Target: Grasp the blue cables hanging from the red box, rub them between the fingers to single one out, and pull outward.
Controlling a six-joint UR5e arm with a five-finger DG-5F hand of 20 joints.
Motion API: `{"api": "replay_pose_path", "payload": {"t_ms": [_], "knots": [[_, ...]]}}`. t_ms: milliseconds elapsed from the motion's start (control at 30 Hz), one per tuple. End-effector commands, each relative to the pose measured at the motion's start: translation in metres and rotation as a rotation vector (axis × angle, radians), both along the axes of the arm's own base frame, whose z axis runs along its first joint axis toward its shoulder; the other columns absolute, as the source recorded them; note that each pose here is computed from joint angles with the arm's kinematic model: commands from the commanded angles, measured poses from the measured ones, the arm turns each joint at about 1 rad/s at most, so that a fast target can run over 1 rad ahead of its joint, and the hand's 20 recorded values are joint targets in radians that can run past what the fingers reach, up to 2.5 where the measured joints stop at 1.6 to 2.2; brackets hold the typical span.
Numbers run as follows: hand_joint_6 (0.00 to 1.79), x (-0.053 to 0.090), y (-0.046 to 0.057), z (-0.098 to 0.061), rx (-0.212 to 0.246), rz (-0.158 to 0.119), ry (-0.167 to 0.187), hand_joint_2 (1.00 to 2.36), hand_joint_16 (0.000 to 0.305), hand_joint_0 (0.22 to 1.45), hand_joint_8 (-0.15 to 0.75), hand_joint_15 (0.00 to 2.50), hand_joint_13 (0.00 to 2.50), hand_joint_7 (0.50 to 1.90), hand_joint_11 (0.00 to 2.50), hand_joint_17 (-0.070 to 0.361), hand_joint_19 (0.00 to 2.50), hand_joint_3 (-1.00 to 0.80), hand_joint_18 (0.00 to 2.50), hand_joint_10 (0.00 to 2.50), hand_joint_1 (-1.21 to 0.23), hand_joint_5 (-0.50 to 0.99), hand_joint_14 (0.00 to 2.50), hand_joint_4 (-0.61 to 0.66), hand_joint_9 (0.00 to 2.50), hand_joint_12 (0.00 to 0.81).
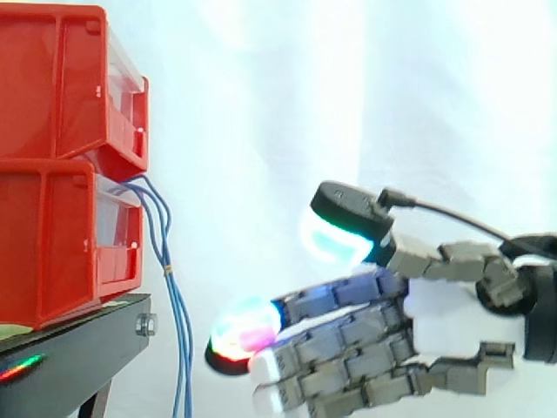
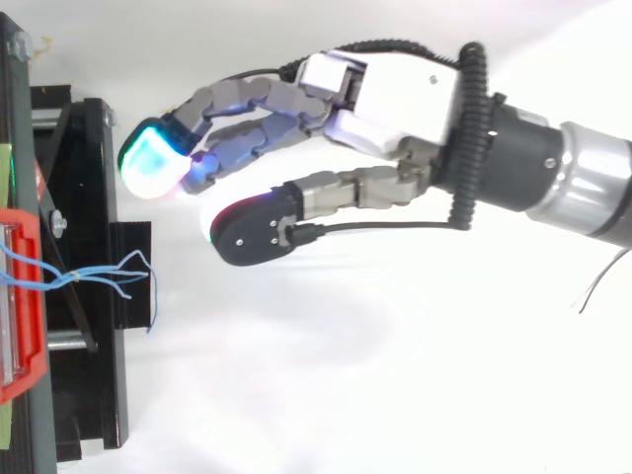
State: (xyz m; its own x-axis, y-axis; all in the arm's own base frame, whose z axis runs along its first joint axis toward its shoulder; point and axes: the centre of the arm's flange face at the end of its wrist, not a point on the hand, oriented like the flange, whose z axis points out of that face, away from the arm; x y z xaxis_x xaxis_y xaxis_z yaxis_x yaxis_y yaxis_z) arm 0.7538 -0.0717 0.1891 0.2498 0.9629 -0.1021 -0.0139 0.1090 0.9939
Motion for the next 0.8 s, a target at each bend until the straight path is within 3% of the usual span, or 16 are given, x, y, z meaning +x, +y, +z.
{"api": "replay_pose_path", "payload": {"t_ms": [0, 67, 767], "knots": [[0.50, 0.013, 0.004, -0.021, 0.036, 0.031, -0.007, 1.00, 0.054, 0.52, 0.258, 0.20, 0.59, 0.74, 0.12, 0.121, 0.21, -0.50, 0.39, 0.00, -0.62, -0.16, 0.01, 0.27, 0.76, 0.351], [0.50, 0.018, 0.007, -0.018, 0.053, 0.049, -0.017, 1.00, 0.054, 0.52, 0.261, 0.21, 0.60, 0.74, 0.12, 0.121, 0.22, -0.50, 0.39, 0.00, -0.62, -0.16, 0.01, 0.27, 0.77, 0.349], [0.50, 0.025, 0.013, -0.020, 0.003, 0.051, -0.050, 1.00, 0.053, 0.52, 0.268, 0.22, 0.65, 0.74, 0.14, 0.119, 0.24, -0.49, 0.45, 0.00, -0.61, -0.16, 0.01, 0.29, 0.82, 0.351]]}}
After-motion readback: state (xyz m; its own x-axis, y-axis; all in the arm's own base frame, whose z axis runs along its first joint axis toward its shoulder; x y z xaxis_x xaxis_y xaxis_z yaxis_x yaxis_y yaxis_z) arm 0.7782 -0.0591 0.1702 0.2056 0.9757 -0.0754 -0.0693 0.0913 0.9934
